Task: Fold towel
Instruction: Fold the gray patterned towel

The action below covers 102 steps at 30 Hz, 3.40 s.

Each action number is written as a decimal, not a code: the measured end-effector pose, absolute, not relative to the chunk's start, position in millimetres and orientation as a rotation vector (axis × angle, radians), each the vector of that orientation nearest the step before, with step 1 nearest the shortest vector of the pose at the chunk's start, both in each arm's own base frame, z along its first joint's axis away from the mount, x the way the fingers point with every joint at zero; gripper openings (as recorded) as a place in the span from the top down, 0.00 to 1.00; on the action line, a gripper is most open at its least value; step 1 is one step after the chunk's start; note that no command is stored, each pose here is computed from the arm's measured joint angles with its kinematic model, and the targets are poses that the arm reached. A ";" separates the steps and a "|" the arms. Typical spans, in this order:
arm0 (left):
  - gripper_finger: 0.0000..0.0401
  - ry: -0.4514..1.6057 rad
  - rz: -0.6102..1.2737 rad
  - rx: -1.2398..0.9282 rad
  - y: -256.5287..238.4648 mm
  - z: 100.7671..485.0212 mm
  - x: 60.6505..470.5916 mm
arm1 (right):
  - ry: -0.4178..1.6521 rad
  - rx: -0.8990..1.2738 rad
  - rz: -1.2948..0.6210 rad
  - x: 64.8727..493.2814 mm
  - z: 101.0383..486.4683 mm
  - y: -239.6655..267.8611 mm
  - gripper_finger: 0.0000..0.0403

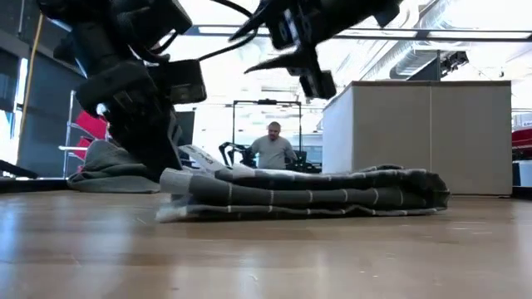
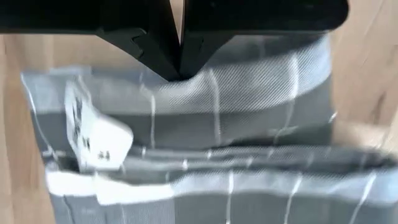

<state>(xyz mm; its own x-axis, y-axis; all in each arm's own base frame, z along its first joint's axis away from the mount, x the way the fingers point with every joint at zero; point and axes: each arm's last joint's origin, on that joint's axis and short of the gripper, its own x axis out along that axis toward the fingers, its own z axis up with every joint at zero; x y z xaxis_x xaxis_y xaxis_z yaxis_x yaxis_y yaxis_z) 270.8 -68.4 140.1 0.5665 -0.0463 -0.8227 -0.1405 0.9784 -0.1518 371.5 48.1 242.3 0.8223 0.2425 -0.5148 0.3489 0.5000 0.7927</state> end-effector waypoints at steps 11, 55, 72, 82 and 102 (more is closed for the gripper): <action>1.00 0.713 0.043 -0.192 -67.3 186.4 268.1 | 0.789 0.872 -0.250 308.9 259.0 61.8 0.78; 1.00 1.021 0.111 -0.110 -63.2 127.1 282.1 | 0.943 0.642 -0.330 276.7 134.1 104.0 1.00; 1.00 0.962 0.159 -0.215 -74.1 195.4 243.1 | 0.800 0.558 -0.254 334.5 163.0 94.1 1.00; 1.00 1.025 0.188 -0.230 -78.1 191.5 231.6 | 0.941 0.698 -0.403 342.7 119.3 73.6 1.00; 1.00 1.058 0.195 -0.214 -95.2 189.5 219.9 | 1.192 0.815 -1.036 159.6 140.6 82.9 1.00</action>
<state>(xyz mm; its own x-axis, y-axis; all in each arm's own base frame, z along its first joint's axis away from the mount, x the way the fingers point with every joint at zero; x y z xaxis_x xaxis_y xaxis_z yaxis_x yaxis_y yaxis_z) 219.9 -95.2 189.5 0.4771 0.0559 -0.8771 -0.2608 0.9620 -0.0806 159.6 82.9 140.6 0.0487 -0.1997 -0.9787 0.9411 0.3373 -0.0220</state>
